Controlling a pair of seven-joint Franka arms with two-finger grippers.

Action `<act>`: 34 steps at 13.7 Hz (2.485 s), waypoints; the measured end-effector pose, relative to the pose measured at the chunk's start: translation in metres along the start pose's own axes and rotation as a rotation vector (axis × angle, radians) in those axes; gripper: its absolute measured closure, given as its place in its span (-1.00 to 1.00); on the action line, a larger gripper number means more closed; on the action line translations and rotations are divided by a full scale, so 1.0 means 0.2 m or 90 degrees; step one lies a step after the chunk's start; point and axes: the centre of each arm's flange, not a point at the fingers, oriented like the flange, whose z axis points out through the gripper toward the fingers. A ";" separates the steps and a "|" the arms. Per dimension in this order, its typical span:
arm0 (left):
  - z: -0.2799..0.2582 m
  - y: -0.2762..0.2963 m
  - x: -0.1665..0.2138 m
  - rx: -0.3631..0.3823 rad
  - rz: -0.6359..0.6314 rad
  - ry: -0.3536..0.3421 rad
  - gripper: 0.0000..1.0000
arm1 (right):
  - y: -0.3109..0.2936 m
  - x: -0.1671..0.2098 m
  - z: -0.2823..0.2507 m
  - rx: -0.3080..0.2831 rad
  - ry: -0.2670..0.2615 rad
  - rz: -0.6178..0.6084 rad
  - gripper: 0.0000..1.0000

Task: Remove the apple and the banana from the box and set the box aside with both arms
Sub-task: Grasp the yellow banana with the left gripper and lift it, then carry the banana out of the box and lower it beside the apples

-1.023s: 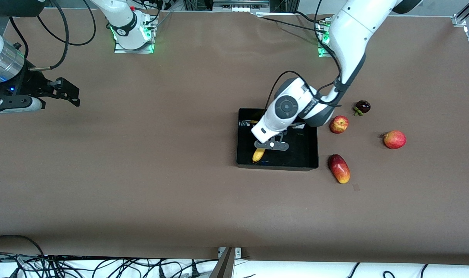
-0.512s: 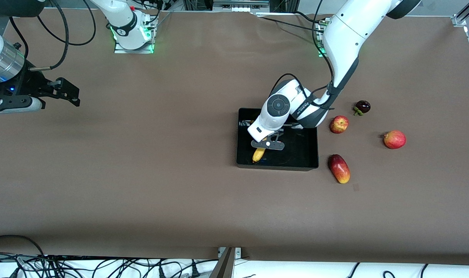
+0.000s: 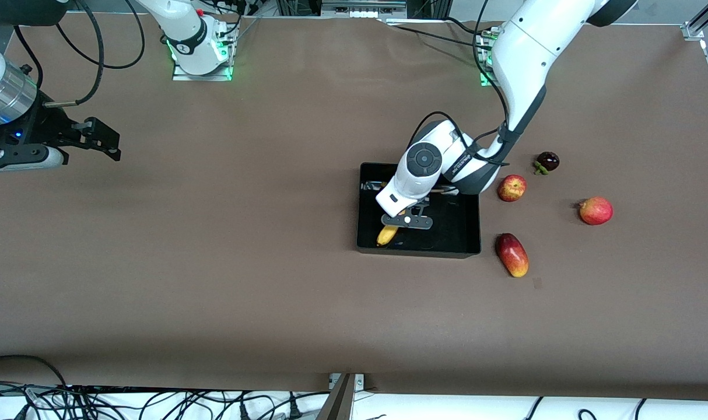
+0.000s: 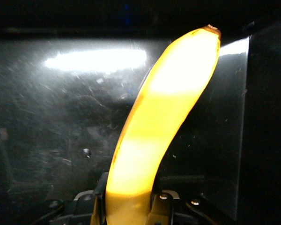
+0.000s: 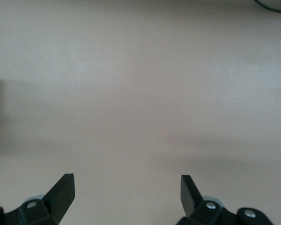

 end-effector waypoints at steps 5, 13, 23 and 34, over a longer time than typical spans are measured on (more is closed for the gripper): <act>-0.39 -0.24 0.16 0.021 -0.044 0.028 0.25 | 0.00 0.00 0.00 0.000 0.000 0.000 -1.00; -0.76 -0.90 0.33 0.112 0.080 -0.155 0.25 | 0.00 0.00 0.00 0.000 0.000 0.000 -1.00; -0.63 -2.04 0.43 0.054 0.145 -0.195 0.25 | -0.01 0.00 0.00 0.000 -0.001 -0.003 -1.00; -0.17 -2.21 0.30 0.032 0.012 -0.134 0.25 | -0.04 0.06 0.07 0.014 0.008 -0.007 -1.00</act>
